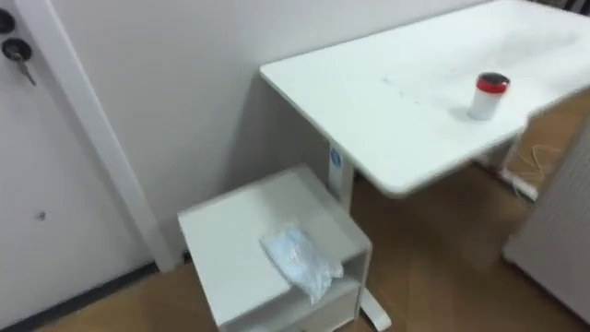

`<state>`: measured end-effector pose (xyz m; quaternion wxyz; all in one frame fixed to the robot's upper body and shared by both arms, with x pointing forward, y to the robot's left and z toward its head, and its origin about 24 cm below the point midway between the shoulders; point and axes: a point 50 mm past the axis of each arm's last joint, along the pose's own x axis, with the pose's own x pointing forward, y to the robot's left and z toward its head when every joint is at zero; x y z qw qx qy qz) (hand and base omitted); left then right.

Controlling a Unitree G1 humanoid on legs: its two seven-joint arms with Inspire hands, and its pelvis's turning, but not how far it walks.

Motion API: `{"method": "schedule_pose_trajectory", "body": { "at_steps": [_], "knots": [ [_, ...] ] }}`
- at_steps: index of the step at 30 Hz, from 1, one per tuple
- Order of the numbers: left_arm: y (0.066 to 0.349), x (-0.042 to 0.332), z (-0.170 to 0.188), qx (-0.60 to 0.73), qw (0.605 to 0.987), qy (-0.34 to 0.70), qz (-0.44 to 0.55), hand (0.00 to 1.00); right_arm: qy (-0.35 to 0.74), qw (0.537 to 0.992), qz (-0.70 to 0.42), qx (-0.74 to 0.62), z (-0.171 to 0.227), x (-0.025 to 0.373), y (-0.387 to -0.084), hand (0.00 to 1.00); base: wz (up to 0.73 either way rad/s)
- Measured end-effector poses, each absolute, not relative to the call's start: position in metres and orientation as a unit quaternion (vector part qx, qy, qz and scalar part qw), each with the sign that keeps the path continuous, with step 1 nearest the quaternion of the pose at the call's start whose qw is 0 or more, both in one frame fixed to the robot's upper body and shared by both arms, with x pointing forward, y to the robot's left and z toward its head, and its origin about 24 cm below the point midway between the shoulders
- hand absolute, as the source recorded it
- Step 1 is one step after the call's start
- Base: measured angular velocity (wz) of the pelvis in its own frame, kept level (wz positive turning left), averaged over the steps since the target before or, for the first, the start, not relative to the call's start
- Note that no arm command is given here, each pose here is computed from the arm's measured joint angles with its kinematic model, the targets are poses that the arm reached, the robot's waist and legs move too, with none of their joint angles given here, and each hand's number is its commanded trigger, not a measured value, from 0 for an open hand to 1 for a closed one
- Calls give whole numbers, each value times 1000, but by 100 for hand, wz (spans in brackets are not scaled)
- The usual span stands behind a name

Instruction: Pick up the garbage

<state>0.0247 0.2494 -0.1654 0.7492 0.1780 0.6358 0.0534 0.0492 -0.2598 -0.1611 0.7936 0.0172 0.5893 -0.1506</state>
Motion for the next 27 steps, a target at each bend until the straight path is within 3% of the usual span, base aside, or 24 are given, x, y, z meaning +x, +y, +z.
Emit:
{"method": "schedule_pose_trajectory", "body": {
  "at_steps": [5,7,12,22,27],
  "knots": [
    [260,61,-157,217,783,576,87,0,551,824,-130,21,-157,78,-254,100,2],
    [257,82,-152,216,811,533,105,0,546,828,-125,20,-157,81,-252,100,38],
    [253,102,-144,215,839,485,121,0,547,828,-119,25,-159,77,-247,100,34],
    [244,177,-100,245,907,305,157,0,535,839,-101,24,-158,83,-247,100,-2],
    [236,212,-79,272,920,238,150,0,523,847,-98,22,-155,95,-247,100,-12]
  ]
}}
